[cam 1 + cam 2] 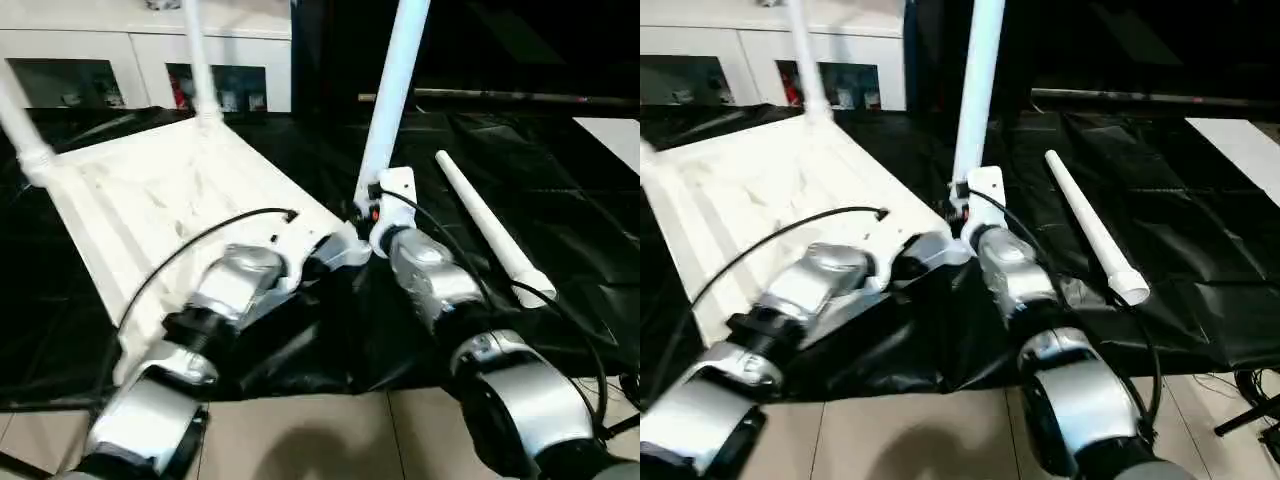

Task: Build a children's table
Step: Insert table leg to table base

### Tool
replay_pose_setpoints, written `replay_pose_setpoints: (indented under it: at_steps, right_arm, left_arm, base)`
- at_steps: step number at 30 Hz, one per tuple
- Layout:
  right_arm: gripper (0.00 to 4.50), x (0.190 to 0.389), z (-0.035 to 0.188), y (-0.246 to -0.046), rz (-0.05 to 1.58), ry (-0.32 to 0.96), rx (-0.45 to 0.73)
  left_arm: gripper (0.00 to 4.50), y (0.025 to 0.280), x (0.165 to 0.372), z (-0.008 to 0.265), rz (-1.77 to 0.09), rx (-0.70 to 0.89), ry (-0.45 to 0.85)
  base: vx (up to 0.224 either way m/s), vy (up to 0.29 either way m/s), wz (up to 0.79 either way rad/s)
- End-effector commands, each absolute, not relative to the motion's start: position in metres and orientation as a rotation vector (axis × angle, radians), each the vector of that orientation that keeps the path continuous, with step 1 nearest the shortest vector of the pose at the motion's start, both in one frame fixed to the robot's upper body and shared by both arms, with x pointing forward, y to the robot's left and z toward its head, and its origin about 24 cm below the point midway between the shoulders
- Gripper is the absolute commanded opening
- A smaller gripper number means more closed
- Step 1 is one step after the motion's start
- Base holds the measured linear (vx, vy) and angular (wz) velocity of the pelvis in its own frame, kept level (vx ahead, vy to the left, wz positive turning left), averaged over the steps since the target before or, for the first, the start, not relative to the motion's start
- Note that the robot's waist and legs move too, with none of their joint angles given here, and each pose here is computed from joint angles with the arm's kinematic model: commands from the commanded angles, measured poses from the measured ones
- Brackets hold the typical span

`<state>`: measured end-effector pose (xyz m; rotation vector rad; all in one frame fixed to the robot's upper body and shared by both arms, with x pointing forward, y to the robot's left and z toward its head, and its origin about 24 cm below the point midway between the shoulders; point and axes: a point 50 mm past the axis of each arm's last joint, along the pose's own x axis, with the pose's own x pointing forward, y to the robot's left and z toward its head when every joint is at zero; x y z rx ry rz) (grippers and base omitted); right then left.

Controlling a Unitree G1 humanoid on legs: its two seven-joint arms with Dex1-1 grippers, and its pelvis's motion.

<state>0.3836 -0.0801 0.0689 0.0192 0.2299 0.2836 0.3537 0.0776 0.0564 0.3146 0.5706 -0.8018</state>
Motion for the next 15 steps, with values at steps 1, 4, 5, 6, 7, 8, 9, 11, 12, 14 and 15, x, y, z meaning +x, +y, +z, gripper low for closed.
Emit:
replay_pose_setpoints:
  at_steps: [1, 4, 5, 6, 7, 8, 9, 11, 12, 14, 15]
  right_arm:
    - [1.88, 0.359, 0.008, -0.107, 0.157, 0.503, -0.049]
    - [1.88, 0.361, 0.011, -0.104, 0.159, 0.477, -0.028]
    - [1.88, 0.362, 0.013, -0.103, 0.165, 0.461, -0.017]
    - [1.88, 0.363, 0.015, -0.103, 0.169, 0.447, -0.019]
    - [1.88, 0.364, 0.018, -0.101, 0.195, 0.423, 0.009]
    - [2.23, 0.365, 0.020, -0.099, 0.214, 0.407, 0.030]
    - [2.23, 0.366, 0.021, -0.099, 0.217, 0.400, 0.039]
    - [2.60, 0.370, 0.032, -0.095, 0.261, 0.341, 0.104]
    - [2.62, 0.371, 0.034, -0.095, 0.265, 0.331, 0.104]
    - [2.85, 0.374, 0.041, -0.097, 0.284, 0.291, 0.097]
    - [2.99, 0.375, 0.044, -0.097, 0.299, 0.265, 0.094]
  left_arm:
    - [0.00, 0.067, 0.356, 0.067, -0.849, 0.297, 0.529]
    - [0.00, 0.072, 0.358, 0.067, -0.826, 0.301, 0.531]
    - [0.00, 0.073, 0.359, 0.067, -0.821, 0.302, 0.530]
    - [0.00, 0.073, 0.359, 0.067, -0.818, 0.303, 0.529]
    - [0.00, 0.074, 0.360, 0.068, -0.816, 0.305, 0.526]
    - [0.00, 0.074, 0.360, 0.068, -0.815, 0.307, 0.524]
    - [0.00, 0.075, 0.360, 0.068, -0.814, 0.307, 0.522]
    - [0.00, 0.078, 0.362, 0.069, -0.811, 0.306, 0.503]
    - [0.00, 0.079, 0.362, 0.069, -0.811, 0.310, 0.500]
    - [0.00, 0.080, 0.362, 0.069, -0.817, 0.313, 0.495]
    - [0.00, 0.081, 0.362, 0.070, -0.821, 0.313, 0.492]
  base:
    - [0.000, 0.000, 0.00]
    - [0.000, 0.000, 0.00]
    - [0.000, 0.000, 0.00]
    - [0.000, 0.000, 0.00]
    - [0.000, 0.000, 0.00]
    - [0.000, 0.000, 0.00]
    - [0.000, 0.000, 0.00]
    - [0.000, 0.000, 0.00]
    - [0.000, 0.000, 0.00]
    - [0.000, 0.000, 0.00]
    - [0.000, 0.000, 0.00]
